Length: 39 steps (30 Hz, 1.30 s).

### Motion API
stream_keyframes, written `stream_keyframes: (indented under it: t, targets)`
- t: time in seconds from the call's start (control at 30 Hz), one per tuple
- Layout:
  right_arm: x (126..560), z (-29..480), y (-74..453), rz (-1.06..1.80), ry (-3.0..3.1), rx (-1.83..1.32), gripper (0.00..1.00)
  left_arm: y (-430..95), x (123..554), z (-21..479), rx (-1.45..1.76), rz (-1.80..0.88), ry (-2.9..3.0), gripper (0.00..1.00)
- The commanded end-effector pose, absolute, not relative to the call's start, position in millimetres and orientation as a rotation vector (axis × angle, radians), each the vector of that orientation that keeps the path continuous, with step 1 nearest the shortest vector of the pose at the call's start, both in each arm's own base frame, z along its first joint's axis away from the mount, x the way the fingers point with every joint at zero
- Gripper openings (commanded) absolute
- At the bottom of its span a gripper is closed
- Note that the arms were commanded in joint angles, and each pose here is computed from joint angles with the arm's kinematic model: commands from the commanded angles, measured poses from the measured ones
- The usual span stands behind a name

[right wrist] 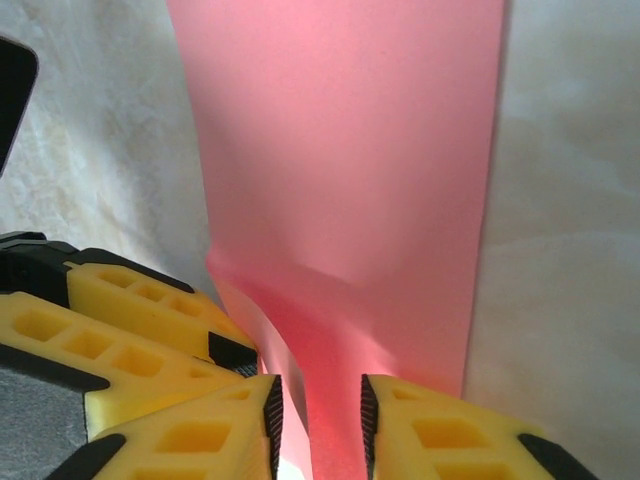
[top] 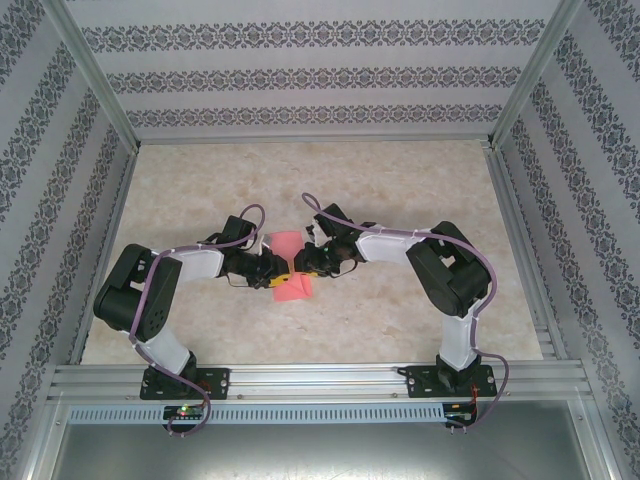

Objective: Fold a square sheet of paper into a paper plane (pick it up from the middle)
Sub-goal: Fold the triangle a second time at the center of the table.

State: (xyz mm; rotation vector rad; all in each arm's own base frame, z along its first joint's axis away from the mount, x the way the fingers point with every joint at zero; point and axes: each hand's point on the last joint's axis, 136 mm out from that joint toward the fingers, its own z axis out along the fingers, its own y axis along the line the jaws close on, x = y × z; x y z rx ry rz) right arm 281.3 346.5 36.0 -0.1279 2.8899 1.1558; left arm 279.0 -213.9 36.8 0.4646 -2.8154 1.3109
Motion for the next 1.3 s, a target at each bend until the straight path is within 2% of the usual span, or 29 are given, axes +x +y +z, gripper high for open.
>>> stream_keyframes:
  t: [0.0, 0.13, 0.27, 1.27]
  targets:
    - [280.3, 42.4, 362.7, 1.231, 2.858, -0.201, 0.24, -212.9, 285.8, 42.1, 0.444, 1.324, -2.838, 0.24]
    - [284.0, 39.3, 360.5, 1.203, 2.858, -0.185, 0.1, -215.1, 286.1, 47.0, 0.442, 1.355, -2.822, 0.24]
    - [288.6, 35.9, 353.2, 1.153, 2.856, -0.162, 0.05, -219.3, 286.3, 63.0, 0.411, 1.415, -2.814, 0.24]
    - [304.7, 22.3, 337.7, 1.032, 2.852, -0.192, 0.03, -233.5, 294.9, 48.4, 0.372, 1.378, -2.79, 0.22]
